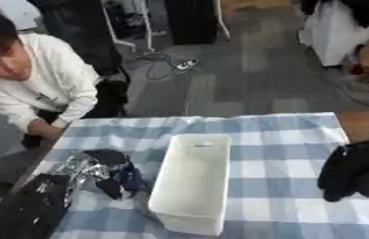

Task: Pick up objects on the table and place them in the box.

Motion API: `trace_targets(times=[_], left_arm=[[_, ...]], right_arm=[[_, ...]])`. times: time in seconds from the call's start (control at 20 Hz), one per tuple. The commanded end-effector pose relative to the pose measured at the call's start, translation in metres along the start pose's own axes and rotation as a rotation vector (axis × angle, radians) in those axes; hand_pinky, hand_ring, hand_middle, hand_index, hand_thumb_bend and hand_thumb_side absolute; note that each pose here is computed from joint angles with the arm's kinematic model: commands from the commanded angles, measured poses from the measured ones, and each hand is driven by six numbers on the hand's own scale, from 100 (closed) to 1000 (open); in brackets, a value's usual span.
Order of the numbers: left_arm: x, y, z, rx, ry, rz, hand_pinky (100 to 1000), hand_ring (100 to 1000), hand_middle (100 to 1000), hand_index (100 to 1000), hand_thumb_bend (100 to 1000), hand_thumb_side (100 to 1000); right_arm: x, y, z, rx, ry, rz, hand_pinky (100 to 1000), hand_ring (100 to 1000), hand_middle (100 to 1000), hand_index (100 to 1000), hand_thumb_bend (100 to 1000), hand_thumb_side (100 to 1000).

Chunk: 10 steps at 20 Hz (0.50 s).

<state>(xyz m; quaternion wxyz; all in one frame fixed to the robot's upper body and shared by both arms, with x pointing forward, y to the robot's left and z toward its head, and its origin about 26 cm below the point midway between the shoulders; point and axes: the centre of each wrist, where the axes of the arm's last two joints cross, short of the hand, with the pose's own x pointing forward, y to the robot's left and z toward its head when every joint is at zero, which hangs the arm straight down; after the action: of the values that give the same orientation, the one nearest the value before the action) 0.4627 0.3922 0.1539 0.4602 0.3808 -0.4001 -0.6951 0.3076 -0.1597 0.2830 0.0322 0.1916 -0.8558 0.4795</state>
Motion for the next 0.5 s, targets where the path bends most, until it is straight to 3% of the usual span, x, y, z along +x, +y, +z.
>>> trace_targets(times=[0.05,0.3,0.5], left_arm=[[-0.012,0.009,0.009,-0.005,0.039,0.004,123,288,352,409,100,503],[-0.013,0.014,0.011,-0.002,0.052,0.019,100,100,186,255,100,375],[-0.013,0.021,0.014,0.069,0.043,0.033,100,100,100,191,100,390]], right_arm=[[0.005,-0.003,-0.004,0.005,-0.021,0.016,561,555,616,764,100,1000],[0.005,-0.003,-0.003,0.006,-0.018,0.018,561,555,616,764,100,1000],[0.005,-0.004,-0.002,0.007,-0.014,0.019,561,554,616,764,100,1000]])
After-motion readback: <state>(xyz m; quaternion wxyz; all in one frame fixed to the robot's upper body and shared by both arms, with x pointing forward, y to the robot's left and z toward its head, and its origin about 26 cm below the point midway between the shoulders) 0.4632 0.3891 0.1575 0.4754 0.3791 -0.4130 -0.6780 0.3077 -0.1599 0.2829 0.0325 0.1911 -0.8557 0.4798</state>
